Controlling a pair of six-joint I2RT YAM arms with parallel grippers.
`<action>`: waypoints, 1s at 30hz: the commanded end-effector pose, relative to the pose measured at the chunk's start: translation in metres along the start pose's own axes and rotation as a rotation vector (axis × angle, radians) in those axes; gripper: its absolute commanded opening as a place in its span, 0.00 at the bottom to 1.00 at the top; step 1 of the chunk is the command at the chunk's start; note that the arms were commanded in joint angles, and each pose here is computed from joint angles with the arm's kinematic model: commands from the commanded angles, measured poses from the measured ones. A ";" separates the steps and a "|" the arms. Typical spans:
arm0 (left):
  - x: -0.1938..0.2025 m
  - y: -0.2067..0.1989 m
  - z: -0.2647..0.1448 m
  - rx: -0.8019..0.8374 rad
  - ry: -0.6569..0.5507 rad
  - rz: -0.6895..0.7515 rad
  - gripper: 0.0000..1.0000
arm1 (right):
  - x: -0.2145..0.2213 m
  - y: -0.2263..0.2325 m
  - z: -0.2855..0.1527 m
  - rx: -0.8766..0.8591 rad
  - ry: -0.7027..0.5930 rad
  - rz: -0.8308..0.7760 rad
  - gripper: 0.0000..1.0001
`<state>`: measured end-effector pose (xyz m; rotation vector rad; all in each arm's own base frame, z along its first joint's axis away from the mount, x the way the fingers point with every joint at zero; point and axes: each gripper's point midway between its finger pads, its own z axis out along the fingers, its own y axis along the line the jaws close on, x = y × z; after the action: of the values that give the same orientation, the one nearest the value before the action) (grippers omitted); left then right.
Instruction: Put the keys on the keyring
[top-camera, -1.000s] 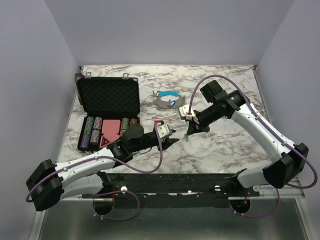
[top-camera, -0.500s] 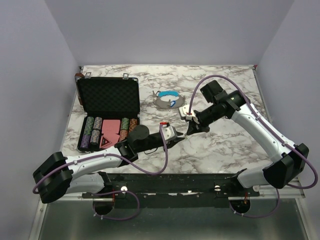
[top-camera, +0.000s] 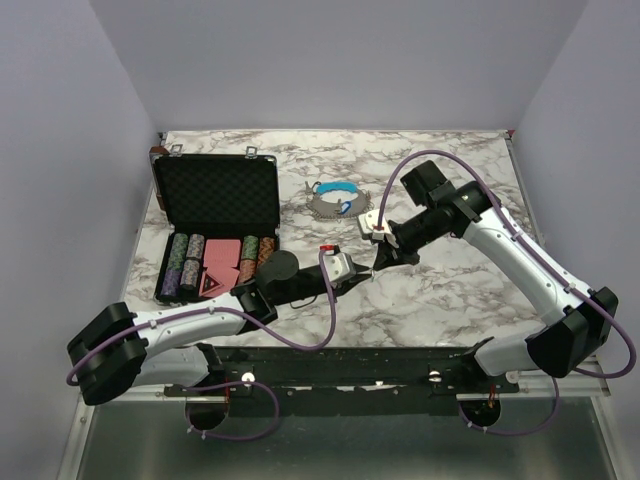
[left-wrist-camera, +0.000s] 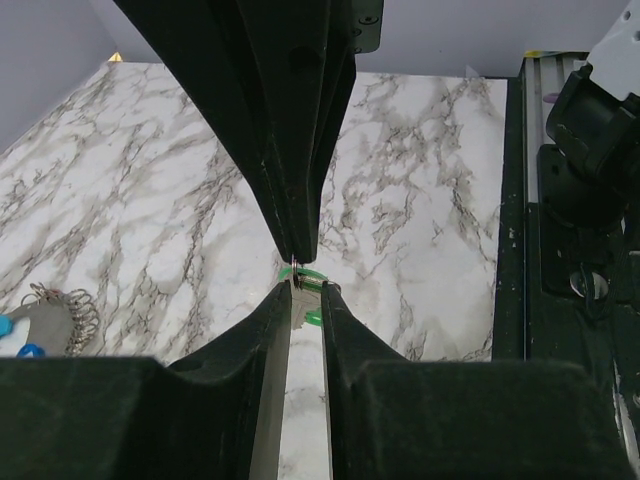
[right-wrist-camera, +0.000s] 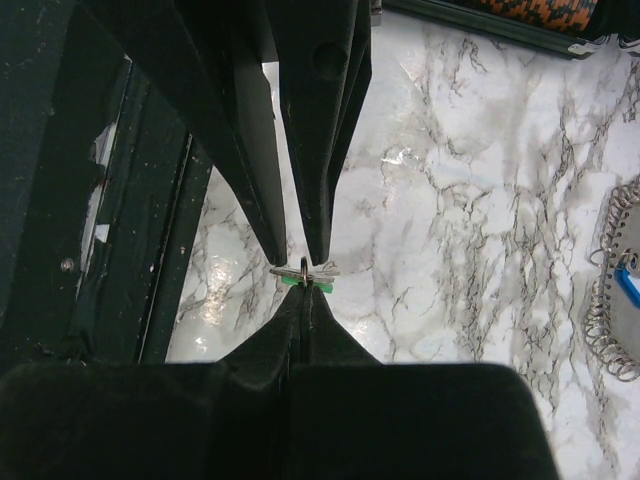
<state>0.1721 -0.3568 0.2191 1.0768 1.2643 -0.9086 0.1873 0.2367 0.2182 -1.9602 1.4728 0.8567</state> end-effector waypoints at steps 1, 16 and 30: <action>-0.021 0.003 0.007 -0.011 -0.054 0.007 0.25 | -0.003 0.003 0.001 0.000 -0.013 -0.013 0.01; -0.022 0.007 0.009 -0.030 -0.041 0.017 0.06 | -0.006 0.004 0.000 -0.001 -0.027 -0.014 0.01; -0.036 0.016 -0.014 -0.130 -0.183 -0.072 0.00 | -0.023 0.001 -0.010 0.053 -0.094 0.111 0.30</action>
<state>0.1794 -0.3578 0.2274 1.0318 1.2738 -0.8923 0.1856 0.2391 0.2210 -1.9116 1.5169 0.8869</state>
